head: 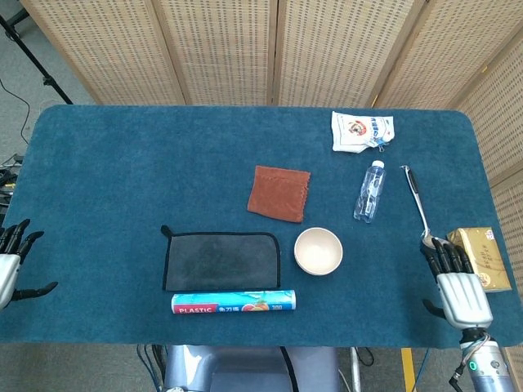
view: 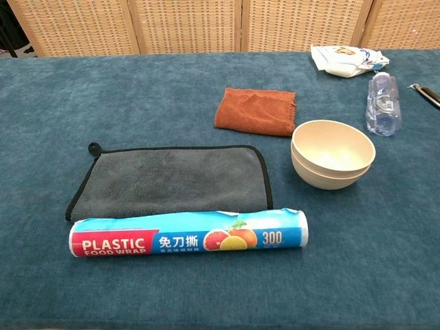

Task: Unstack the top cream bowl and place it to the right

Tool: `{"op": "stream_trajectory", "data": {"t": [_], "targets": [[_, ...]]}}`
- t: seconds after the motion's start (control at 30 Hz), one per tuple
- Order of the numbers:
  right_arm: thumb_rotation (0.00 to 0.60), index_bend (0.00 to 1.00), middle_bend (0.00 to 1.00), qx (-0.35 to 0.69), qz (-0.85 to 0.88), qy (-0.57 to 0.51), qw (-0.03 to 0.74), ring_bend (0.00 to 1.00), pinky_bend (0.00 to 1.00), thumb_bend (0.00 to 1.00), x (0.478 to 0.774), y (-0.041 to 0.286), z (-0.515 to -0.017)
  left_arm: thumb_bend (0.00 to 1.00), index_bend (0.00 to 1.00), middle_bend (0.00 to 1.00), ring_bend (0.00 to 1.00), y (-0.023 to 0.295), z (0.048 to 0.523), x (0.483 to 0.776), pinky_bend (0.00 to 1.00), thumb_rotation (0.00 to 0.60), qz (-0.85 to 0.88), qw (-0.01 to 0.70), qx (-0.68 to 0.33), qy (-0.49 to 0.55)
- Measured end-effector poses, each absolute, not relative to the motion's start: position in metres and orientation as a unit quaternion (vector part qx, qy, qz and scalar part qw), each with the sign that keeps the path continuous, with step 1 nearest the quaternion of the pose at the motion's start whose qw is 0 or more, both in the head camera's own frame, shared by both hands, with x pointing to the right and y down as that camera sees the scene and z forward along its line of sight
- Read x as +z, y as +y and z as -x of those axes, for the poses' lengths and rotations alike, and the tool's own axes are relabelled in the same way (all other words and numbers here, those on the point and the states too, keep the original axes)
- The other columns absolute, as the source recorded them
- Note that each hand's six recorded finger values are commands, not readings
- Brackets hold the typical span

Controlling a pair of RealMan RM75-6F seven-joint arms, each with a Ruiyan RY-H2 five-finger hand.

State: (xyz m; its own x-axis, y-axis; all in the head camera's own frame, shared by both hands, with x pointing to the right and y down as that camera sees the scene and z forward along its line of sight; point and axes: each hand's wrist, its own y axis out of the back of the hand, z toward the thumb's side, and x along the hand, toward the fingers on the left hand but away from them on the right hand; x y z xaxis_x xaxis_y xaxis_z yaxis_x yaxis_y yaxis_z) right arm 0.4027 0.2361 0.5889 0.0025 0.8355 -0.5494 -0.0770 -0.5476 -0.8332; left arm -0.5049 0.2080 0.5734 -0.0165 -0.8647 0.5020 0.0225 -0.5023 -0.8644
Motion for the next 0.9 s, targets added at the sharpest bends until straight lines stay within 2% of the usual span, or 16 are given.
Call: {"op": "stream_trajectory", "data": {"t": [0.2,0.5,0.73,0.9], "targets": [[0.600,0.17,0.00,0.645,0.611,-0.299,0.350,0.00,0.02,0.23,0.606,0.224,-0.403,0.00,0.17,0.00,0.00,0.202,0.500,0.557,0.00,0.433,0.600,0.377,-0.596,0.377],[0.600,0.18,0.02,0.660,0.596,-0.288,0.354,0.00,0.03,0.23,0.606,0.212,-0.411,0.00,0.17,0.00,0.00,0.203,0.497,0.560,0.00,0.433,0.599,0.378,-0.599,0.373],[0.600,0.21,0.08,0.658,0.594,-0.277,0.371,0.04,0.15,0.23,0.597,0.206,-0.398,0.00,0.17,0.00,0.00,0.202,0.498,0.559,0.00,0.433,0.598,0.377,-0.598,0.377],[0.600,0.26,0.08,0.654,0.588,-0.271,0.392,0.06,0.17,0.21,0.588,0.204,-0.387,0.00,0.17,0.00,0.00,0.202,0.497,0.554,0.00,0.434,0.599,0.377,-0.592,0.385]]}}
